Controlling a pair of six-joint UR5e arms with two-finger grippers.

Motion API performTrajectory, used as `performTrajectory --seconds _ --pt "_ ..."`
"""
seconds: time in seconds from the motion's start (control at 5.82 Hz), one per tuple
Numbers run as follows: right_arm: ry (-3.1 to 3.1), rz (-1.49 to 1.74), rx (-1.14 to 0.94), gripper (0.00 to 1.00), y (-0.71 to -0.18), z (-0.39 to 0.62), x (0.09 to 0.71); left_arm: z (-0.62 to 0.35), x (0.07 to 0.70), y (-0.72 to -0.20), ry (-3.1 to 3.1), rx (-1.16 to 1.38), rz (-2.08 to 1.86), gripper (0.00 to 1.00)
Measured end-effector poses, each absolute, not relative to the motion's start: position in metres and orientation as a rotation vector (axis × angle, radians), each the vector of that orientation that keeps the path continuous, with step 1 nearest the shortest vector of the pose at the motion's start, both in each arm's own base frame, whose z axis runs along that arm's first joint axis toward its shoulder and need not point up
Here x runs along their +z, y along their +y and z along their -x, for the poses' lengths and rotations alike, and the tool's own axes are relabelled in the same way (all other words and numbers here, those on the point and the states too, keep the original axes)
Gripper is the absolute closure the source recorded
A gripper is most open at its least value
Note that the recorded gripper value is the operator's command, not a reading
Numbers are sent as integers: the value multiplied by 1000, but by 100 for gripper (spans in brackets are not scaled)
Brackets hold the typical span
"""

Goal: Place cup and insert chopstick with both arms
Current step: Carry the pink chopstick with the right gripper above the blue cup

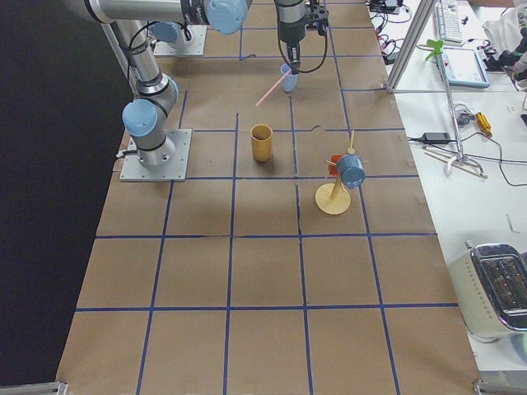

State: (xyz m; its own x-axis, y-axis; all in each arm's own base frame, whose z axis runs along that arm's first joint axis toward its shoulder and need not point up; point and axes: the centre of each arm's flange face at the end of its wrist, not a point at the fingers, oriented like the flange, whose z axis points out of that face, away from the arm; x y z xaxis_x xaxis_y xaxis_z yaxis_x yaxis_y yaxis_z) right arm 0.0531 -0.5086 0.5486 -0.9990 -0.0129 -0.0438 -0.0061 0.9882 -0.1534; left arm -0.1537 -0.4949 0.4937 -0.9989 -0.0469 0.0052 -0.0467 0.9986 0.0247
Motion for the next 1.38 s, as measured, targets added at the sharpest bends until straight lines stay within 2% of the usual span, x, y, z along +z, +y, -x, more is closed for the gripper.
performTrajectory --seconds 0.34,0.69,1.03,1.38 --pt "3061 -93 -217 90 -554 -149 547 142 491 -493 -3175 -152 -76 1" --pt "3045 -180 -221 90 -597 -254 532 141 491 -493 -3181 -164 -72 1" --pt "3035 -206 -268 91 -629 -329 480 142 488 -494 -3182 -170 -70 1" --pt "3055 -222 -296 91 -645 -360 432 142 487 -495 -3183 -174 -69 1"
